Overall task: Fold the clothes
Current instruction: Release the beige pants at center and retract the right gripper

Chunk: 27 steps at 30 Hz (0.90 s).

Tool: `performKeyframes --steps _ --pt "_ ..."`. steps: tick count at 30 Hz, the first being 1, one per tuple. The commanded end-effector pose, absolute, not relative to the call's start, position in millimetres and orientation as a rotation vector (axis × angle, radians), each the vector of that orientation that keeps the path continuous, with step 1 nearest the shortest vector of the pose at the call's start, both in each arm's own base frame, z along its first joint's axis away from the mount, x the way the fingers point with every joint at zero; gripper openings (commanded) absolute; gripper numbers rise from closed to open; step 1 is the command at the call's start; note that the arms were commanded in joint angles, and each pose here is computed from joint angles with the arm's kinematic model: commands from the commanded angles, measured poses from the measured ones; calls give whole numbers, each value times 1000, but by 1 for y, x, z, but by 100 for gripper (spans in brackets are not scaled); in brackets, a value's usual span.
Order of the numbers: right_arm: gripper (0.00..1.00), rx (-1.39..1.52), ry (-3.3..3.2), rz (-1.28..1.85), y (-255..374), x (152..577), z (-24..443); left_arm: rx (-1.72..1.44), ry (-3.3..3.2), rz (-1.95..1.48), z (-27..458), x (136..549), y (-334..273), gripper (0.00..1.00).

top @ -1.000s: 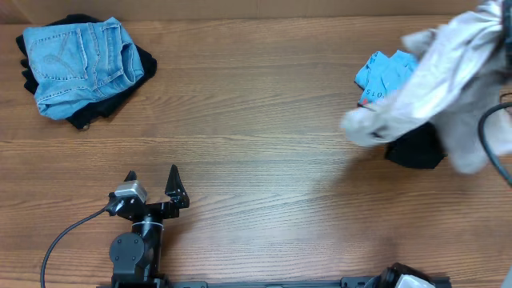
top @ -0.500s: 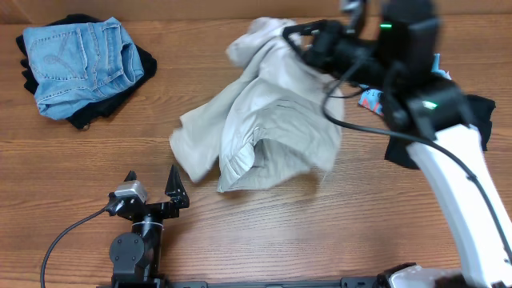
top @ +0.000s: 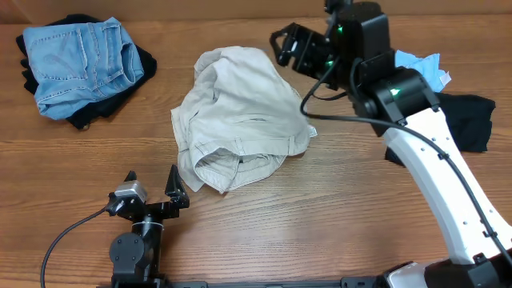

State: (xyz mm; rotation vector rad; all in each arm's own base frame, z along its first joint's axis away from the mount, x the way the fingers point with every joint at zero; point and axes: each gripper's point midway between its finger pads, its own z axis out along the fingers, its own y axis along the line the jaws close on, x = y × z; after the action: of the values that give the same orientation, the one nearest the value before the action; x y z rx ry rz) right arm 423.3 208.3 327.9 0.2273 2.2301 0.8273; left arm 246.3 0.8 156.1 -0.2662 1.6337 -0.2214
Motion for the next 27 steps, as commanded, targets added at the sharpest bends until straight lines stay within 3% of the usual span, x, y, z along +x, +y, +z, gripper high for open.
performKeyframes --steps 1,4,7,12,19,25,27 --pt "93 317 2130 748 155 417 373 -257 1625 -199 157 246 2 100" --pt "100 408 2202 709 120 397 364 -257 1625 -199 157 246 2 100" --pt "100 547 2370 616 89 370 329 -257 1625 -199 157 246 2 100" --pt "100 638 2619 498 80 338 277 -257 1625 -199 157 246 2 100" --pt "100 678 2808 431 80 325 215 -257 1625 -199 157 246 2 100" --pt "100 624 2873 842 128 318 171 -257 1625 -199 157 246 2 100" --pt "100 770 2884 884 131 312 144 -257 1625 -199 157 246 2 100"
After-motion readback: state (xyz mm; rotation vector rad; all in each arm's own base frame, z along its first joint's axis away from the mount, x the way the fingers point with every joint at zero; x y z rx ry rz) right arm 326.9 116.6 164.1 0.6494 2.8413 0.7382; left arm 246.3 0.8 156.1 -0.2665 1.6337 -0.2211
